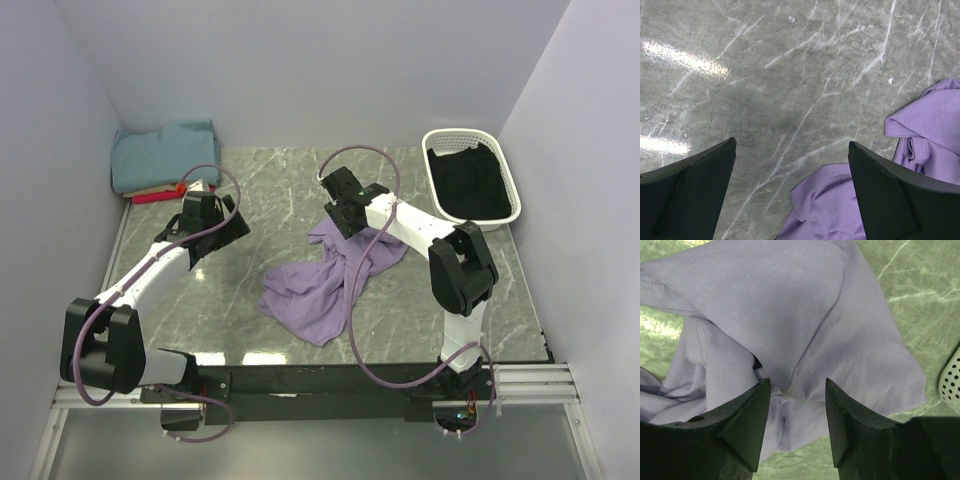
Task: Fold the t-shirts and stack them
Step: Flatten the tshirt out
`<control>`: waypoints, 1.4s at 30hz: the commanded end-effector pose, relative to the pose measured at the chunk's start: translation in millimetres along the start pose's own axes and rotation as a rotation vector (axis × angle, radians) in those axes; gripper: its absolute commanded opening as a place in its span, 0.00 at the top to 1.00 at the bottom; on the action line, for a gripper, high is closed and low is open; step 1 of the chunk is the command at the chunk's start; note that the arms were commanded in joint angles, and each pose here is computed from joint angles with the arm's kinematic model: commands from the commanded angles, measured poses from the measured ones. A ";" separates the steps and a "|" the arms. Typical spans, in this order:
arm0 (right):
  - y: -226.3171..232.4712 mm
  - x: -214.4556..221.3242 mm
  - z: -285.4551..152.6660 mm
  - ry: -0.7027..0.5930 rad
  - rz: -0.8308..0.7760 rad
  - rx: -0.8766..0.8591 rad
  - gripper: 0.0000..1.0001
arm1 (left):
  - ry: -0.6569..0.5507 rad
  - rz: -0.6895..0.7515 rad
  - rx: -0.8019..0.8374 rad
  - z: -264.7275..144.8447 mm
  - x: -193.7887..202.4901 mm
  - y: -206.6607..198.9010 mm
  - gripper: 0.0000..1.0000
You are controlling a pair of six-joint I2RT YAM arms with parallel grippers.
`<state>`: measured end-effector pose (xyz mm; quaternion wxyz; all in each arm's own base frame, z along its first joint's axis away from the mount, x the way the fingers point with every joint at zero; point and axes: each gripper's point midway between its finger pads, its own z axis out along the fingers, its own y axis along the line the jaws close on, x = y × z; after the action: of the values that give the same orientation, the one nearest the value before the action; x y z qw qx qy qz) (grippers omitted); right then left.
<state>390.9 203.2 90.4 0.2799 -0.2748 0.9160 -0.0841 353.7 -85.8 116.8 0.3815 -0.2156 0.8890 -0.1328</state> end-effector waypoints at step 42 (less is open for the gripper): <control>-65.5 -92.9 -58.6 -0.338 0.225 0.053 1.00 | -0.004 0.026 0.043 1.4 -5.2 -11.5 0.00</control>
<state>442.8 200.1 154.6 0.3795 -0.2141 0.8988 -0.0485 353.3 -86.9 112.0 0.3747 -0.2124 0.8927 -0.1321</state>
